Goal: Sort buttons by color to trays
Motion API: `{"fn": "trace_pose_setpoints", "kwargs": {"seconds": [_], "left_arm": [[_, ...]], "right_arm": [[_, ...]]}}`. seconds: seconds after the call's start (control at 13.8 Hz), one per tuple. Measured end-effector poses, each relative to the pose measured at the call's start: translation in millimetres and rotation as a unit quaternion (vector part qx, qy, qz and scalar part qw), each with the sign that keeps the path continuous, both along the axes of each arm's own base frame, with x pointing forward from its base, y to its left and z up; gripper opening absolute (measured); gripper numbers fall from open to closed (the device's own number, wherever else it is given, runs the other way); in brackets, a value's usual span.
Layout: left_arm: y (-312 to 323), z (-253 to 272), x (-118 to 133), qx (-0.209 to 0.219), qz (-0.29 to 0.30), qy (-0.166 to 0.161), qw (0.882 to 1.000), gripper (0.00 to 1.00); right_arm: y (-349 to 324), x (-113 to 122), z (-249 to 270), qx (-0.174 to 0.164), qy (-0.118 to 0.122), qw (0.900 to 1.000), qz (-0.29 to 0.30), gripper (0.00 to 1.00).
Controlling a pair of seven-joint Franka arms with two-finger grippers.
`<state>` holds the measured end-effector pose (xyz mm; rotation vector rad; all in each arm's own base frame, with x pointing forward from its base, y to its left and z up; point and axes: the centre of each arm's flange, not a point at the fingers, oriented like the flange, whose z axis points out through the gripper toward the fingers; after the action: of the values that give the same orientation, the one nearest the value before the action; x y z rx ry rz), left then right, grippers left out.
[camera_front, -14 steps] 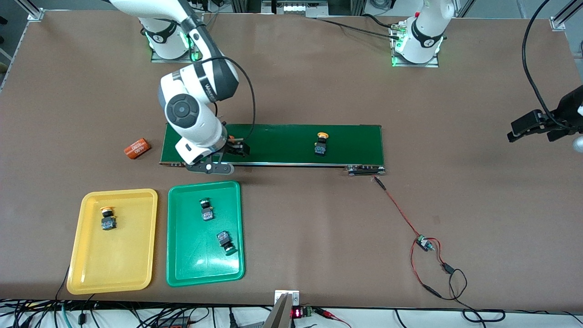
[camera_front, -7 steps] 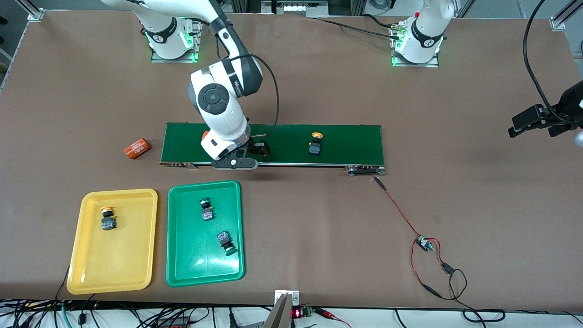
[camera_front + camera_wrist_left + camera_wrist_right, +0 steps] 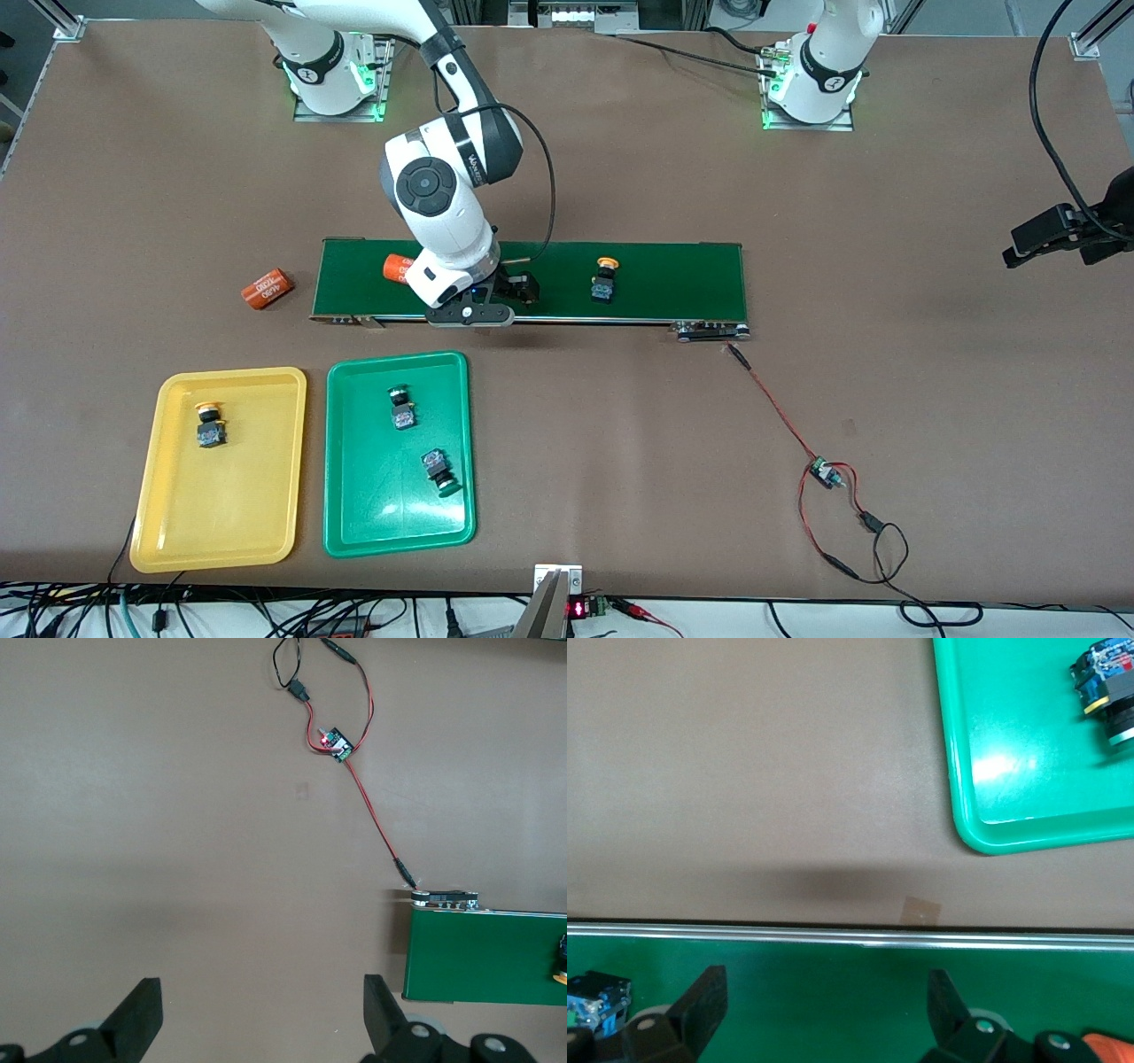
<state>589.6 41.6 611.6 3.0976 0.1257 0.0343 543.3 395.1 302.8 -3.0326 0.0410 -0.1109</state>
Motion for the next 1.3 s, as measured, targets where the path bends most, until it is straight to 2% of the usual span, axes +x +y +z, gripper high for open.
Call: {"fn": "trace_pose_setpoints", "kwargs": {"seconds": [0.51,0.94,1.3], "left_arm": [[-0.1,0.2,-0.4,0.0,0.0,0.001,1.0,1.0],[-0.2,1.0,-0.8,0.0,-0.001,0.0,1.0,1.0],[-3.7,6.5,-3.3,0.001,-0.004,-0.004,1.0,1.0]], "right_arm": [[-3.3,1.0,-1.7,-0.002,0.001,1.0,-0.003,1.0],[-21.2,-10.7,-32.7,-0.023,0.028,0.999,-0.009,1.0],[-21.9,-11.2,-33.8,-0.024,0.028,0.999,-0.009,1.0]]}}
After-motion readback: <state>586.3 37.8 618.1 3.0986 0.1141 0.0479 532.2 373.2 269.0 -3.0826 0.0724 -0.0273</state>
